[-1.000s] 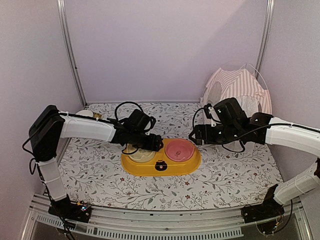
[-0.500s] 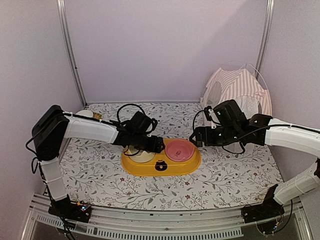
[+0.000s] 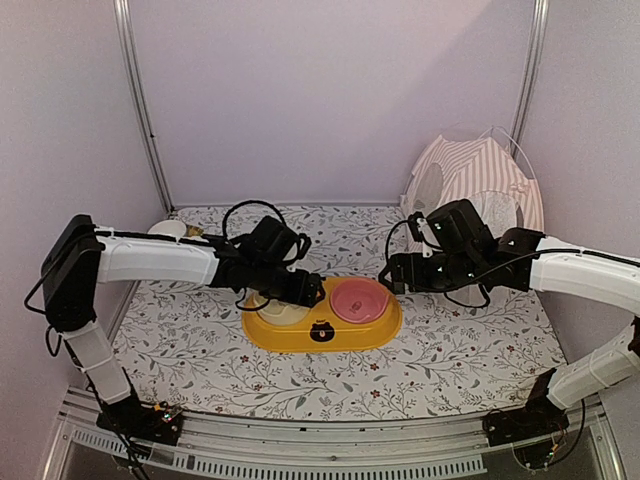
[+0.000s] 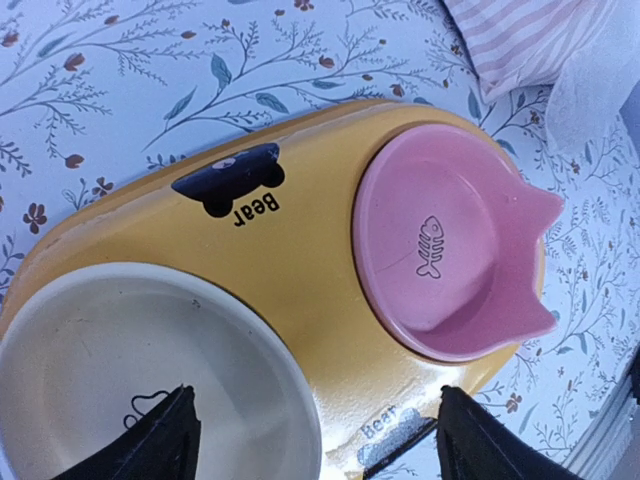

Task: Set up the pet tent

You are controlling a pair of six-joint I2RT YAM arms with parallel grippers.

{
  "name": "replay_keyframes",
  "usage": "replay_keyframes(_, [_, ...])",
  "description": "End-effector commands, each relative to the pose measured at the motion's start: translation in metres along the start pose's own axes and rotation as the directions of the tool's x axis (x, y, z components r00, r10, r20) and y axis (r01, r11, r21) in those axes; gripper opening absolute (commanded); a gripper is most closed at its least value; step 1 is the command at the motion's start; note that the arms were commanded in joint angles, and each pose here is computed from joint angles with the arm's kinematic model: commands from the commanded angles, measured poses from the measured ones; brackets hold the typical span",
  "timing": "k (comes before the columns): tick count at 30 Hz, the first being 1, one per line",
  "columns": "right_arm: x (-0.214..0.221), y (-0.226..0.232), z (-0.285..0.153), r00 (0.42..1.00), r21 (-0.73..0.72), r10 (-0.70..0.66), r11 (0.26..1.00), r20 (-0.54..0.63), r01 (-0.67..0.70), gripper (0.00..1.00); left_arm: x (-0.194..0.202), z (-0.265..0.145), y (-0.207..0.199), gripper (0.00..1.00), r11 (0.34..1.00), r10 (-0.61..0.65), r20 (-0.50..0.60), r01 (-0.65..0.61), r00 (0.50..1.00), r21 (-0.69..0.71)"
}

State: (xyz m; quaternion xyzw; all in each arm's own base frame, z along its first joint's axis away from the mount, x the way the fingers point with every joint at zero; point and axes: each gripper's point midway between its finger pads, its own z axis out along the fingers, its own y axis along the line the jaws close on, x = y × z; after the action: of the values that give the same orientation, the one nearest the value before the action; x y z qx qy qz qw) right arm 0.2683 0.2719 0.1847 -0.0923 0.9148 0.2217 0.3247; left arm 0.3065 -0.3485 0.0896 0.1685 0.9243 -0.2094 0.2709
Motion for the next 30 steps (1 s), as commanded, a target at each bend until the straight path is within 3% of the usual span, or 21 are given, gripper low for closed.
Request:
replay_keyframes(1, [-0.002, -0.002, 0.001, 1.0, 0.003, 0.008, 1.0, 0.009, -0.008, 0.94, 0.016, -0.013, -0.004, 0.81, 1.0, 0.029, -0.067, -0.028, 0.997, 0.009])
replay_keyframes(10, [0.0, -0.002, 0.004, 1.0, 0.005, 0.01, 1.0, 0.001, -0.01, 0.94, 0.044, 0.004, -0.002, 0.69, 0.999, 0.031, -0.14, -0.026, 0.99, 0.036])
replay_keyframes(30, [0.003, -0.007, 0.002, 1.0, 0.026, 0.007, 1.0, -0.005, -0.007, 0.94, 0.08, 0.039, 0.013, 0.76, 0.999, 0.019, -0.244, -0.011, 0.97, 0.032])
